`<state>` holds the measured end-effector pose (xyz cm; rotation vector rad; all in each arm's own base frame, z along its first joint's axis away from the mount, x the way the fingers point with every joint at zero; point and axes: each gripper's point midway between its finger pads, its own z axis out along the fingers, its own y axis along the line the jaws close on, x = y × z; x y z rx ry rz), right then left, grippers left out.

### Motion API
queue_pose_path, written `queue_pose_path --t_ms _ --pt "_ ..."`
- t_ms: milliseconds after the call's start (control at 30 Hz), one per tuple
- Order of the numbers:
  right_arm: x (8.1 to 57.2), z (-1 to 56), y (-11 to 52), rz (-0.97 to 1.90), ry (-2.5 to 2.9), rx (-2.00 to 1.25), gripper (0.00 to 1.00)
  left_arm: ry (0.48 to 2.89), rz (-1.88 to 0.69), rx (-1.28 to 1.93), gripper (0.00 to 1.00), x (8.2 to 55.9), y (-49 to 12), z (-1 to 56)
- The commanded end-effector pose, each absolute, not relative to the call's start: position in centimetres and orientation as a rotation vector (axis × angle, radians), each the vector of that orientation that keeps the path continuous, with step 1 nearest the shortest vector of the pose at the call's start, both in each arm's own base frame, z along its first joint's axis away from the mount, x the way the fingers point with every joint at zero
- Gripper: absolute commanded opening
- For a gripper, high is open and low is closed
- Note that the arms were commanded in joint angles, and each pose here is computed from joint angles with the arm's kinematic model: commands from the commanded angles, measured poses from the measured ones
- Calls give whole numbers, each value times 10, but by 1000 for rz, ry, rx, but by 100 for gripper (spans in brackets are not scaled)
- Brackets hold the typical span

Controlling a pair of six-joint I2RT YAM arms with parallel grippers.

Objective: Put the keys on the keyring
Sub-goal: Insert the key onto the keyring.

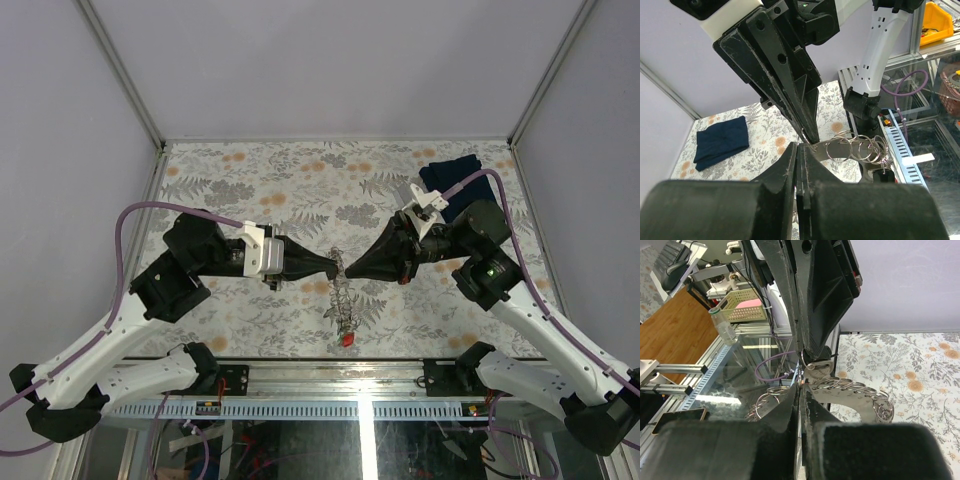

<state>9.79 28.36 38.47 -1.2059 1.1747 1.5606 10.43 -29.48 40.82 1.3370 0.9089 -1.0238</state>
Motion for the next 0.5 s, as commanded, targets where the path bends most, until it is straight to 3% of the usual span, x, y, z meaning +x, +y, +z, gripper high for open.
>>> queue_pose_path --t_ms 0,467 --pt "96 405 282 1523 1094 -1171 0 843 -1017 1336 0 100 -293 424" --pt "101 410 281 1500 1103 -1118 0 841 -1027 1353 0 98 -293 422"
